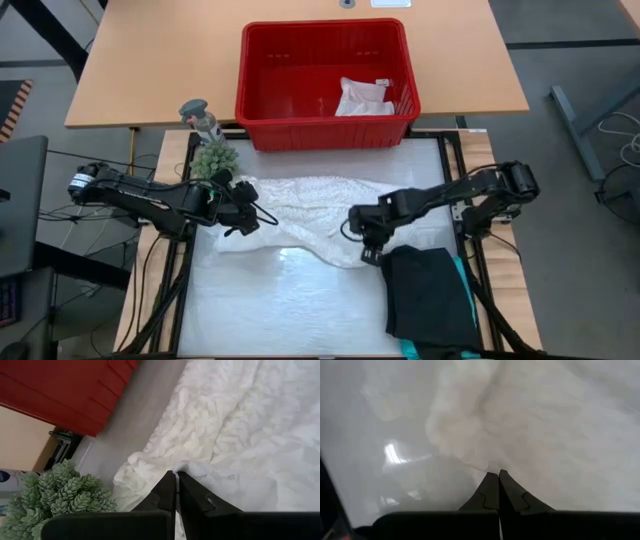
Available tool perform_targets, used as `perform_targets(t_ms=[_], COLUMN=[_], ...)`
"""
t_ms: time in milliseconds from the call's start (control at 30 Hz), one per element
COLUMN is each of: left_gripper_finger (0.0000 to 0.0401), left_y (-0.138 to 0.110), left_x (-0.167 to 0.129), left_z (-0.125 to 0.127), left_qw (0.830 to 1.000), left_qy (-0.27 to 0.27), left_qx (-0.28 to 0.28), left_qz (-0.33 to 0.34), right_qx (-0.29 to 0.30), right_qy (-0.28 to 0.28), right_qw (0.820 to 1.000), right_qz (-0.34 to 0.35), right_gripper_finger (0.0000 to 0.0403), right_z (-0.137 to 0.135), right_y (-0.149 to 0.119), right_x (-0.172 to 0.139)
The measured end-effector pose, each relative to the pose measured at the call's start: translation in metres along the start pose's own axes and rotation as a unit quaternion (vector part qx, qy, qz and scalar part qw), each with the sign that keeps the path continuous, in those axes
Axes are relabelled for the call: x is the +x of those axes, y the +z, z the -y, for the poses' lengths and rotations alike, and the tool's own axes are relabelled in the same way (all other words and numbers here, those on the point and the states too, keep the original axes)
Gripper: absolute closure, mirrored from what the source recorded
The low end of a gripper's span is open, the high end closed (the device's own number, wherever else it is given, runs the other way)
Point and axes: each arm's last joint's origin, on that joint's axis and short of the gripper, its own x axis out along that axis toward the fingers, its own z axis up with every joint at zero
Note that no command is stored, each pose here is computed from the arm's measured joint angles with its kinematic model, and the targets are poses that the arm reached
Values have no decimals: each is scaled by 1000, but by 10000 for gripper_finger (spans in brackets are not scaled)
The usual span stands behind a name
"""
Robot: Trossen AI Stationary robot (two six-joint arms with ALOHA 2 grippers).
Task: Fold Laundry from Bin
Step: Fold the white t-shirt
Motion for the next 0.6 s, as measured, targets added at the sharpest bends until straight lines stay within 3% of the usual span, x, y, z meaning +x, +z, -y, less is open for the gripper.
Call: perform_targets(t_ms=[233, 600], left_gripper_finger=[401, 401], left_y=[11, 19], left_x=[8, 29], left_z=[-7, -36], left_qw=[999, 999], left_qy=[10, 37], left_qx=[-33, -34], left_qz=[21, -15], right_qx=[25, 34], right_qy=[-31, -69], right_qw=[998, 995], right_qz=[-41, -64], right_gripper_finger=[387, 387], right_z=[22, 56], right_y=[-3, -2], right_x=[-8, -22])
